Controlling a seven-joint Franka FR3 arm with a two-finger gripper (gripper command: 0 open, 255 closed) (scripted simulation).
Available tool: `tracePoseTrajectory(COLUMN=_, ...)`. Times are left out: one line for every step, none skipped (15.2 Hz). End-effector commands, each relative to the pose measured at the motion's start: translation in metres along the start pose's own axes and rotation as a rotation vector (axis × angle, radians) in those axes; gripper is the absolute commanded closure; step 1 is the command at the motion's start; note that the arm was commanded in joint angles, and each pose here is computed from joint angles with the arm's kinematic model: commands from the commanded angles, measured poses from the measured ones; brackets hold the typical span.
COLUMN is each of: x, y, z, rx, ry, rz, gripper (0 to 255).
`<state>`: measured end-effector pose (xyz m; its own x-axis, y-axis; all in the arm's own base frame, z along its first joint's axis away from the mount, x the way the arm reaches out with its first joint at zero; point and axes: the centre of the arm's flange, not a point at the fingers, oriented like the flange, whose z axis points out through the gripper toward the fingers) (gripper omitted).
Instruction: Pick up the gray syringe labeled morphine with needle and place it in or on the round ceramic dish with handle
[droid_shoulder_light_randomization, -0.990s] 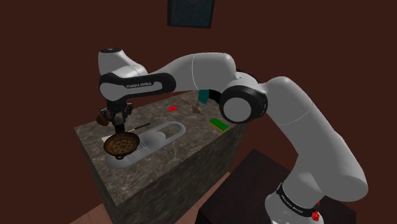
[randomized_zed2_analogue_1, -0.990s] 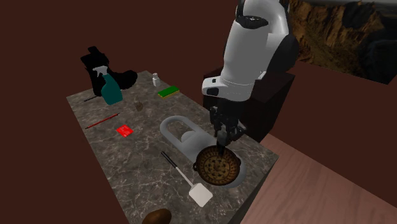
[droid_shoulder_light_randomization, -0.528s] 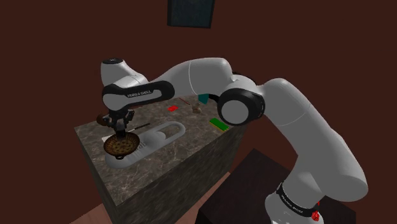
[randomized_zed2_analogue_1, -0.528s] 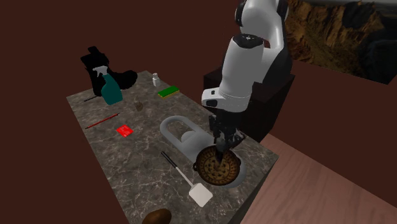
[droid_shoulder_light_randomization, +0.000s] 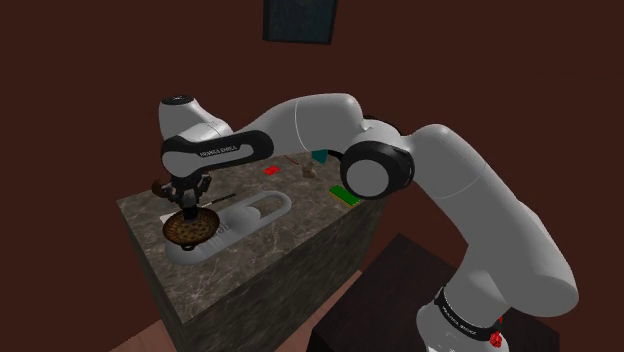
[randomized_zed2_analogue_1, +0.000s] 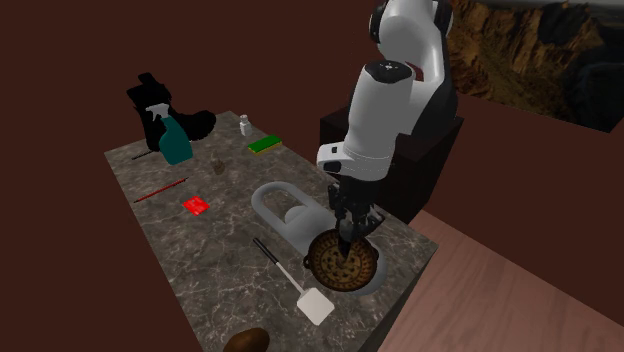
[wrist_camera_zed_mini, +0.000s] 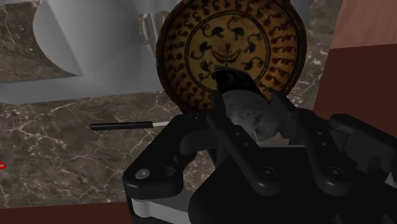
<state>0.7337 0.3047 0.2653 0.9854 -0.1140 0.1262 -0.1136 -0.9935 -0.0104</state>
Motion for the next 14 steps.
tracePoseTrajectory(x=0.0, y=0.0, z=0.0, rx=0.0, ry=0.0, rz=0.0, gripper=255)
tracePoseTrajectory(x=0.0, y=0.0, z=0.0, rx=0.0, ry=0.0, rz=0.0, gripper=0)
tracePoseTrajectory(x=0.0, y=0.0, z=0.0, rx=0.0, ry=0.0, rz=0.0, gripper=0)
tracePoseTrajectory(x=0.0, y=0.0, z=0.0, rx=0.0, ry=0.0, rz=0.0, gripper=0)
tracePoseTrajectory(x=0.0, y=0.0, z=0.0, rx=0.0, ry=0.0, rz=0.0, gripper=0)
tracePoseTrajectory(x=0.0, y=0.0, z=0.0, rx=0.0, ry=0.0, rz=0.0, gripper=0)
tracePoseTrajectory(x=0.0, y=0.0, z=0.0, rx=0.0, ry=0.0, rz=0.0, gripper=0)
tracePoseTrajectory(x=0.0, y=0.0, z=-0.013, rx=0.0, ry=0.0, rz=0.0, gripper=0)
tracePoseTrajectory(x=0.0, y=0.0, z=-0.026, rx=0.0, ry=0.0, rz=0.0, gripper=0)
tracePoseTrajectory(x=0.0, y=0.0, z=-0.04, rx=0.0, ry=0.0, rz=0.0, gripper=0)
tracePoseTrajectory(x=0.0, y=0.0, z=-0.05, rx=0.0, ry=0.0, rz=0.0, gripper=0)
tracePoseTrajectory(x=0.0, y=0.0, z=-0.05, rx=0.0, ry=0.0, rz=0.0, gripper=0)
tracePoseTrajectory(x=0.0, y=0.0, z=-0.05, rx=0.0, ry=0.0, rz=0.0, gripper=0)
tracePoseTrajectory(x=0.0, y=0.0, z=-0.05, rx=0.0, ry=0.0, rz=0.0, gripper=0)
